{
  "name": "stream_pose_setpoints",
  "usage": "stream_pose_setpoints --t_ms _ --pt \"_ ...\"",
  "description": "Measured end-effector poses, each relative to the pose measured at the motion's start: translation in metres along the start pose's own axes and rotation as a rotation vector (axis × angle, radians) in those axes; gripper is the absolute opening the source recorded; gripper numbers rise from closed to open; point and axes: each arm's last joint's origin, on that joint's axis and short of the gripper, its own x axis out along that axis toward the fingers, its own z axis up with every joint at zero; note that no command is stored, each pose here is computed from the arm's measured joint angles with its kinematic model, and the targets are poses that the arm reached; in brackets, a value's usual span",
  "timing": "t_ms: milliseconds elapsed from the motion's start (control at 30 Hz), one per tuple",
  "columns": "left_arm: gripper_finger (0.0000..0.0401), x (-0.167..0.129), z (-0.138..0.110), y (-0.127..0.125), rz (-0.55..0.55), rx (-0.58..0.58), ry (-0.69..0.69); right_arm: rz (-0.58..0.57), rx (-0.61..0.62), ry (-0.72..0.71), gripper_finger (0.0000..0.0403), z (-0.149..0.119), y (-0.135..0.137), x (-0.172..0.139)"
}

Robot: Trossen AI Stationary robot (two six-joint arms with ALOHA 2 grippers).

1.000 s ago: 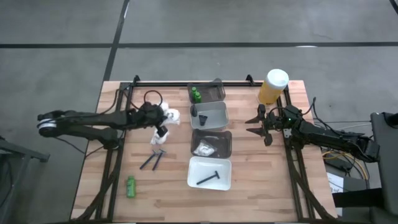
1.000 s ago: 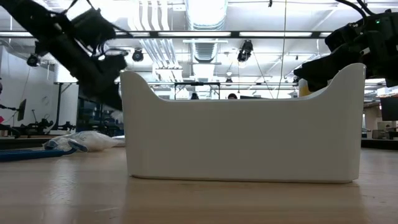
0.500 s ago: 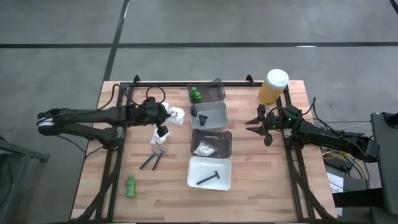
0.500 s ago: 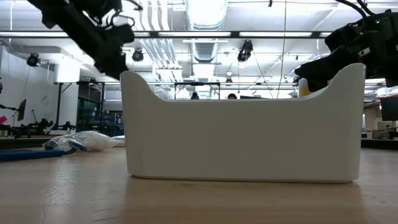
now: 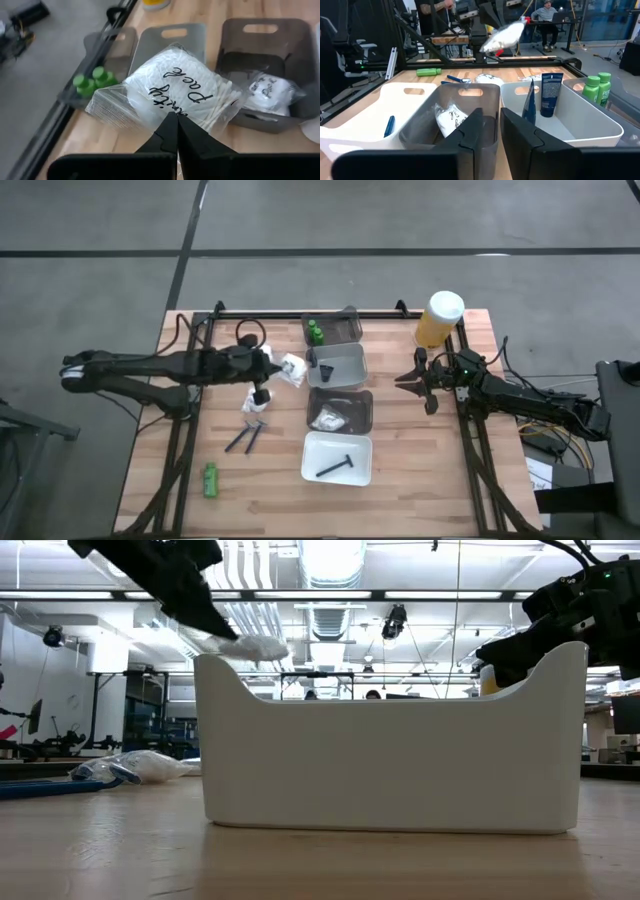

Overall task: Pick & Place Travel size toiletries
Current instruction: Put the middle white cotton pack into the bottom black bin

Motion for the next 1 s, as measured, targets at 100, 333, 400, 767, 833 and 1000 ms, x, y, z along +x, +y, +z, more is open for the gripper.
stream_pose_setpoints --t_ms 100,333,400,767,833,1000 --pt "0.0 -0.003 0.003 -0.005 -0.017 0.043 -0.015 0.0 0.0 0.0 0.0051 0.0 0.0 0.0" --pt "0.0 -0.006 0.004 -0.015 -0.052 0.075 -0.026 0.0 0.0 0.0 0.0039 0.0 0.0 0.0" --pt "0.0 -0.007 0.004 -0.018 -0.064 0.084 -0.028 0.0 0.0 0.0 0.0038 0.0 0.0 0.0" --pt "0.0 -0.014 0.009 -0.032 -0.128 0.124 -0.067 0.0 0.0 0.0 0.0065 0.0 0.0 0.0" --pt "0.0 -0.014 0.012 -0.036 -0.145 0.121 -0.095 0.0 0.0 0.0 0.0071 0.0 0.0 0.0" --pt "0.0 -0.006 0.019 -0.049 -0.219 0.172 -0.144 0.0 0.0 0.0 0.0089 0.0 0.0 0.0"
